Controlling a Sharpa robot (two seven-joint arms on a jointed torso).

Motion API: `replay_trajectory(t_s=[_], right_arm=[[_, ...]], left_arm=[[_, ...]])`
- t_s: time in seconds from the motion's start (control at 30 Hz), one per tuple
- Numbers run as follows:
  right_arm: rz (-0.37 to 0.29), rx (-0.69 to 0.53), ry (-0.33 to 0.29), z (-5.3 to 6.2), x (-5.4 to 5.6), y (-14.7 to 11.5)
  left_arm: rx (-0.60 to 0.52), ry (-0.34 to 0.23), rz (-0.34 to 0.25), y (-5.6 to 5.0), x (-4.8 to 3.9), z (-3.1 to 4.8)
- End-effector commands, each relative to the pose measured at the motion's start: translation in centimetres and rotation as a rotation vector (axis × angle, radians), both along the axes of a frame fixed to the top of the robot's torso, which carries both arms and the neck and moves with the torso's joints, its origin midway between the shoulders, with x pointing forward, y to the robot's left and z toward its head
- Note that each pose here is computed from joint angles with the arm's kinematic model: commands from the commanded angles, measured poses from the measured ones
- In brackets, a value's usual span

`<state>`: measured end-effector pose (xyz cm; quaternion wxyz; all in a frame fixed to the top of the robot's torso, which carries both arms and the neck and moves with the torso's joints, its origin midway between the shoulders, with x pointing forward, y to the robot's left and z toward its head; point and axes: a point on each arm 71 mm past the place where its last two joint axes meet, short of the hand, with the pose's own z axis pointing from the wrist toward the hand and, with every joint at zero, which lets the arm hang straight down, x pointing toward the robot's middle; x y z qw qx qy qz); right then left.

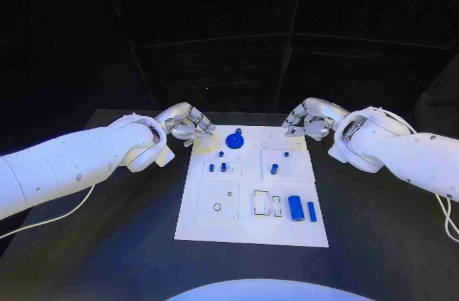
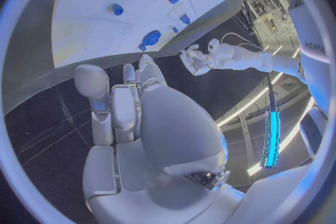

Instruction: Assemble the parts on the task board

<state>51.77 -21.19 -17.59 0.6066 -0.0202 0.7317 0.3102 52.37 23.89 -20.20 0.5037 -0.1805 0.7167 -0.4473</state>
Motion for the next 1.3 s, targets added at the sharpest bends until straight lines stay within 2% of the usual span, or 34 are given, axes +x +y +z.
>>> replay_trajectory(t_s=[0.03, 0.17, 0.3, 0.63, 1.3], right_arm=[[0.040, -0.230, -0.097, -0.9, -0.6, 0.4], [0.052, -0.288, -0.099, -1.9, -1.1, 0.6], [0.061, -0.315, -0.093, -2.8, -1.5, 0.8], [0.079, -0.341, -0.075, -4.0, -1.8, 1.2], [0.107, -0.361, -0.016, -5.3, -1.8, 1.8]], left_arm=[[-0.527, 0.085, 0.079, 0.2, -0.12, 1.32], [-0.698, 0.116, 0.104, 0.6, -0.37, 1.67], [-0.767, 0.124, 0.117, 1.0, -0.56, 1.85], [-0.795, 0.135, 0.130, 1.4, -0.80, 1.88], [-0.786, 0.151, 0.140, 1.4, -0.80, 1.75]])
